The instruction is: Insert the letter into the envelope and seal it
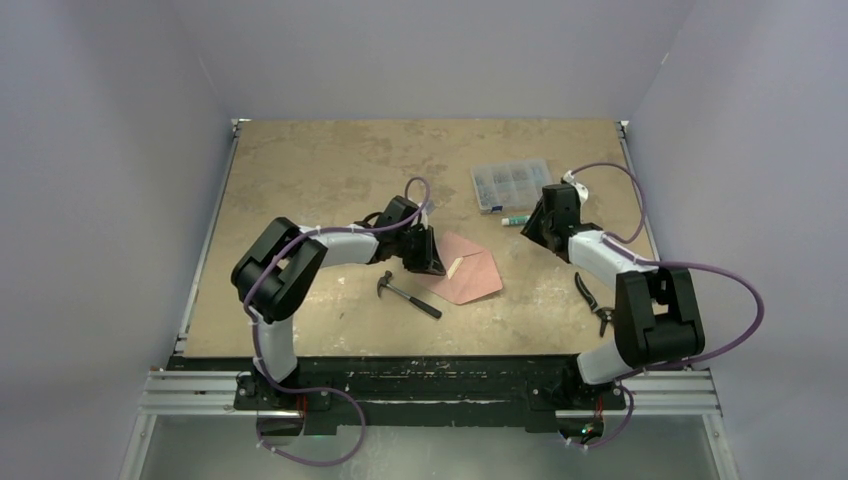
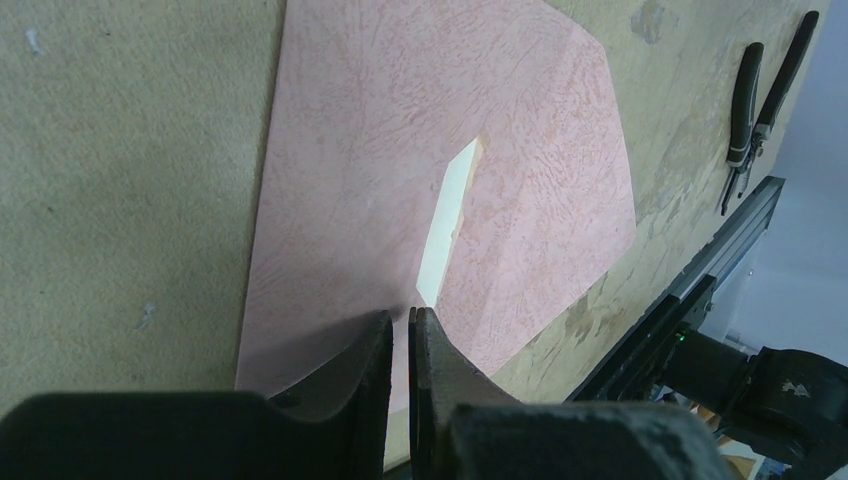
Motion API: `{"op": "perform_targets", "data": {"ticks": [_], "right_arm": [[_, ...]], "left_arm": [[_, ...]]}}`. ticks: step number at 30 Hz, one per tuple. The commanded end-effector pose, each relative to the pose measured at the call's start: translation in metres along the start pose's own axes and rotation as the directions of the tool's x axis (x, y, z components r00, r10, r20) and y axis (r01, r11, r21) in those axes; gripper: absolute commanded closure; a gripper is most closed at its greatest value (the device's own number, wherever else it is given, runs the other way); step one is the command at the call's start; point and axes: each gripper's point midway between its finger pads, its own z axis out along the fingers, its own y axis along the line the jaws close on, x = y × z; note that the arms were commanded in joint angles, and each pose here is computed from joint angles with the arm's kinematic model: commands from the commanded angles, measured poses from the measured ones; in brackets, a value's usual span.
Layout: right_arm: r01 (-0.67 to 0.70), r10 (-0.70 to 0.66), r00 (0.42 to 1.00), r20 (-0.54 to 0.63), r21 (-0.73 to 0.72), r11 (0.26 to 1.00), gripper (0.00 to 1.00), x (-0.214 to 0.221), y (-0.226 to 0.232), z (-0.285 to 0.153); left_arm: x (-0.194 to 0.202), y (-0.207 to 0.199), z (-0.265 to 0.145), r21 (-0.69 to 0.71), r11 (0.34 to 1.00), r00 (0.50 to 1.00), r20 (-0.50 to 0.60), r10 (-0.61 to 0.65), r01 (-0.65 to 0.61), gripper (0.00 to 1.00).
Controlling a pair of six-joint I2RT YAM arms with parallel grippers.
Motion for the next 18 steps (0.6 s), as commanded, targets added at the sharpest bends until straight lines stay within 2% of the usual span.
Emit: {"op": "perform_targets", "data": {"ticks": [1, 7, 13, 18], "right_arm": [[0.019, -0.019, 1.0, 0.005, 0.035, 0.999, 0.6, 0.003, -0.013, -0.008], [-0.008, 0.007, 1.0, -0.027, -0.022, 1.0, 0.61, 0.011, -0.007, -0.024], [-0.006, 0.006, 0.999, -0.053, -0.009, 1.0, 0.64, 0.022, -0.016, -0.037], [-0.027, 0.023, 0.99, -0.142, -0.026, 0.999, 0.73, 0.053, -0.019, -0.033]], "left_arm": [[-0.008, -0.019, 0.008, 0.056, 0.998, 1.0, 0.01, 0.02, -0.021, 0.9], [0.001, -0.029, 0.022, 0.076, 0.997, 1.0, -0.02, 0.022, -0.02, 0.9], [0.008, -0.035, 0.03, 0.091, 0.996, 0.999, -0.038, 0.017, -0.013, 0.9], [0.008, -0.034, 0.032, 0.083, 0.997, 0.999, -0.032, 0.016, -0.013, 0.9]]}}
